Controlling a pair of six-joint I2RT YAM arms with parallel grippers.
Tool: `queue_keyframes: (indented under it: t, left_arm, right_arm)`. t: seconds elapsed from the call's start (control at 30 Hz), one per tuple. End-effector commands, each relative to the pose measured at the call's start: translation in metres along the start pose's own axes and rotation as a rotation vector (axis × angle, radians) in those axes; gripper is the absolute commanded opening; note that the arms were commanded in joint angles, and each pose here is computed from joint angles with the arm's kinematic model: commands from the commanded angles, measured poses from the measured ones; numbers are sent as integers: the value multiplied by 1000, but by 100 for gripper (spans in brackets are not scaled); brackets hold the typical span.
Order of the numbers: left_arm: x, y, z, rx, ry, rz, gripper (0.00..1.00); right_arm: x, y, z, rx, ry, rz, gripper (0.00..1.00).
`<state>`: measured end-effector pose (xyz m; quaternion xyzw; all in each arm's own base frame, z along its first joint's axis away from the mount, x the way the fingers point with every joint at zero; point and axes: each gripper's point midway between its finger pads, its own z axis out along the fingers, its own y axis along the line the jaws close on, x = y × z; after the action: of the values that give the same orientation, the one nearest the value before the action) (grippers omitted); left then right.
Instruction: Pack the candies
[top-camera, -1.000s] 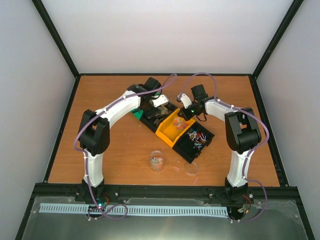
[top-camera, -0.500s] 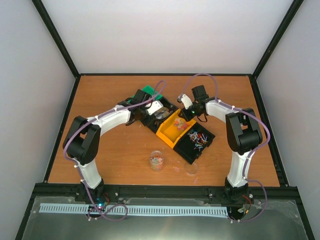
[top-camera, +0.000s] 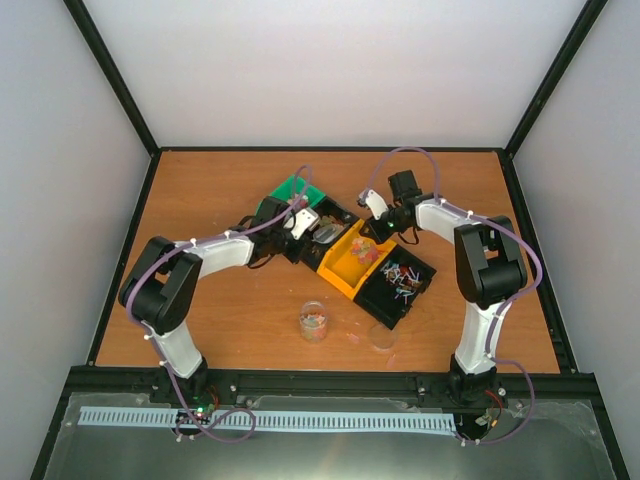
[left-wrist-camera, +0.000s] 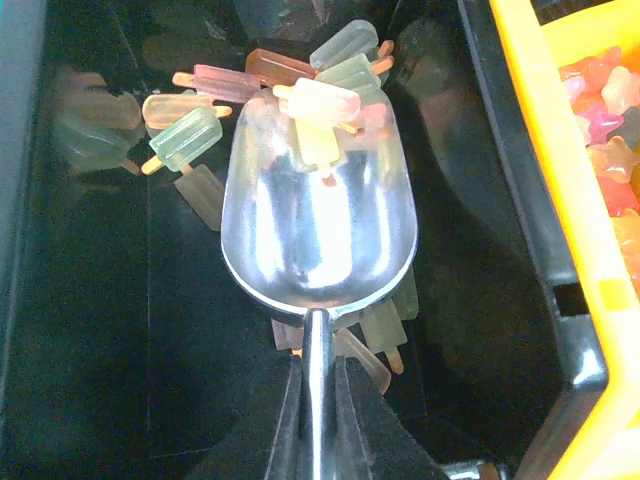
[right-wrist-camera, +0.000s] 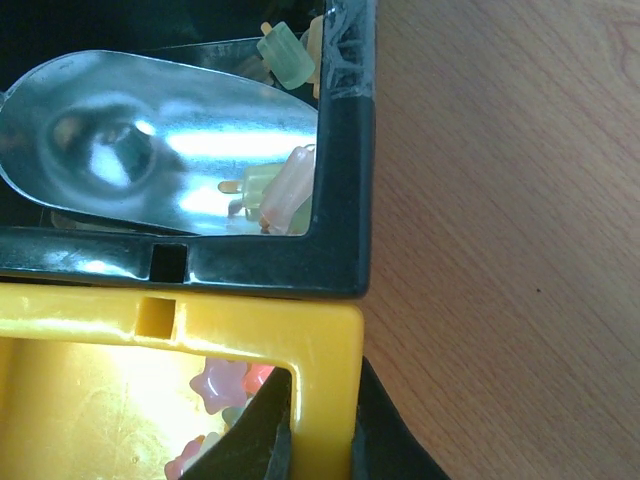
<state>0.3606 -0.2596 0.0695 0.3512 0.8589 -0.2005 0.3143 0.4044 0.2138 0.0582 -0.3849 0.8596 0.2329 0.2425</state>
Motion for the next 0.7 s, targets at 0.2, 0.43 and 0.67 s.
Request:
queue_keyframes:
  t: [0.2, 0.43, 0.67]
  left_arm:
    - [15, -10, 10, 37, -117, -67, 1]
    - [27, -8, 13, 19, -139, -46, 1]
    - [33, -9, 4, 19, -165, -17, 1]
  right_arm:
    - [6, -6, -22, -18, -5, -41, 3]
    - [15, -28, -30, 17, -5, -5, 3]
    - [17, -38, -31, 28, -4, 17, 3]
